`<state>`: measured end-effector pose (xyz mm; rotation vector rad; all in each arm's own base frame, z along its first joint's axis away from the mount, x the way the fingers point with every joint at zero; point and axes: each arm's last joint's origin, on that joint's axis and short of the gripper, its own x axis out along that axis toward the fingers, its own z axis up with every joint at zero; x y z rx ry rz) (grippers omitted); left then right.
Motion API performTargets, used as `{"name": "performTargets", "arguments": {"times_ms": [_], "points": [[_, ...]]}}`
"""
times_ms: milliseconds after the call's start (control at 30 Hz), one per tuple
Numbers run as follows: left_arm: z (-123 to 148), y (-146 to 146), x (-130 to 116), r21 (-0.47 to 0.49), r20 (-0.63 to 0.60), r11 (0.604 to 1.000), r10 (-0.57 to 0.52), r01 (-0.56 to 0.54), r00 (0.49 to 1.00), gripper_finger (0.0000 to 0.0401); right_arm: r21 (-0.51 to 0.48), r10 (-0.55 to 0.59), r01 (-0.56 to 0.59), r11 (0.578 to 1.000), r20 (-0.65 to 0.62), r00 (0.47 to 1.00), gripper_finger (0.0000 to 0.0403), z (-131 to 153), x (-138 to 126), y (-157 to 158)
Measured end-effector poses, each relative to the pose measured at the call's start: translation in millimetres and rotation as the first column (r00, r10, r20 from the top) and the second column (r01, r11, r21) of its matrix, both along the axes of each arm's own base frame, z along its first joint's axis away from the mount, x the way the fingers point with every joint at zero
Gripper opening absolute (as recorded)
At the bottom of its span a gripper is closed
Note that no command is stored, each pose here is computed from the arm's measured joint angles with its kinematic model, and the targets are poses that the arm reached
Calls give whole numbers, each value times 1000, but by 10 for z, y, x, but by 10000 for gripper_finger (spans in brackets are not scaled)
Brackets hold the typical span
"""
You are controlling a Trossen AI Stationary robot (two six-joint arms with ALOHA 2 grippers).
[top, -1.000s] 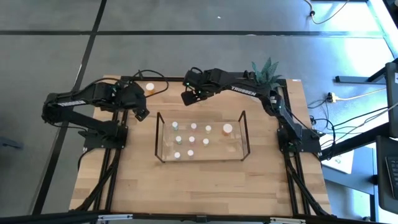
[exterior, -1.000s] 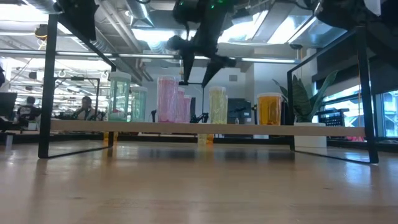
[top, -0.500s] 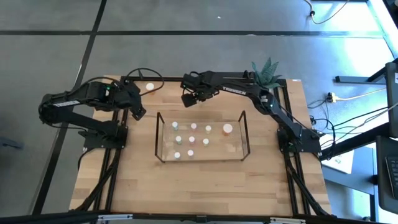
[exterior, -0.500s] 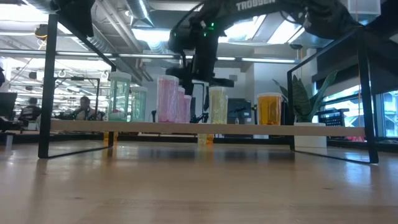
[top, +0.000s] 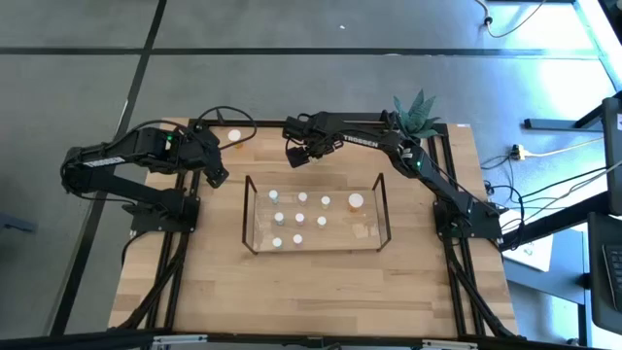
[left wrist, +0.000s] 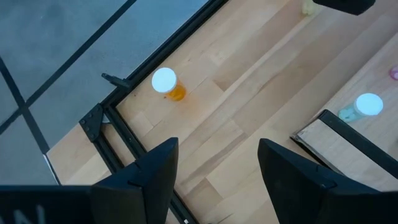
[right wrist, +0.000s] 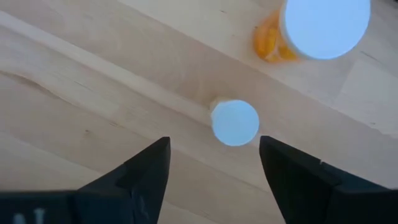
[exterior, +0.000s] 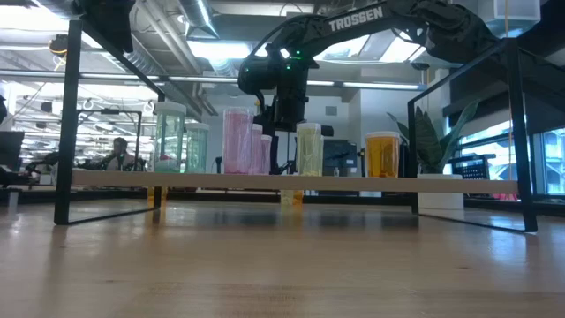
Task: Pick and place medicine bottles onto shelf by color
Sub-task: Put the yellow pill bottle on the shelf aligned with the other yellow pill bottles
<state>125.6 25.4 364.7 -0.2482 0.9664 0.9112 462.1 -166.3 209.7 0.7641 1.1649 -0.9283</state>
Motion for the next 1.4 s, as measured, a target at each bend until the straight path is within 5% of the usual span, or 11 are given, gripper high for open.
{"name": "performTargets", "arguments": {"times_ms": [1167, 1400], "points": [[-1, 0, 2, -1, 0, 1000, 1, -1, 1000, 215, -23, -5, 4, 1000, -45, 999, 248, -287, 52, -103], [0, 0, 1, -1, 1, 1000, 0, 0, 1000, 215, -27, -6, 5, 1000, -49, 999, 204, -287, 49, -104]]}}
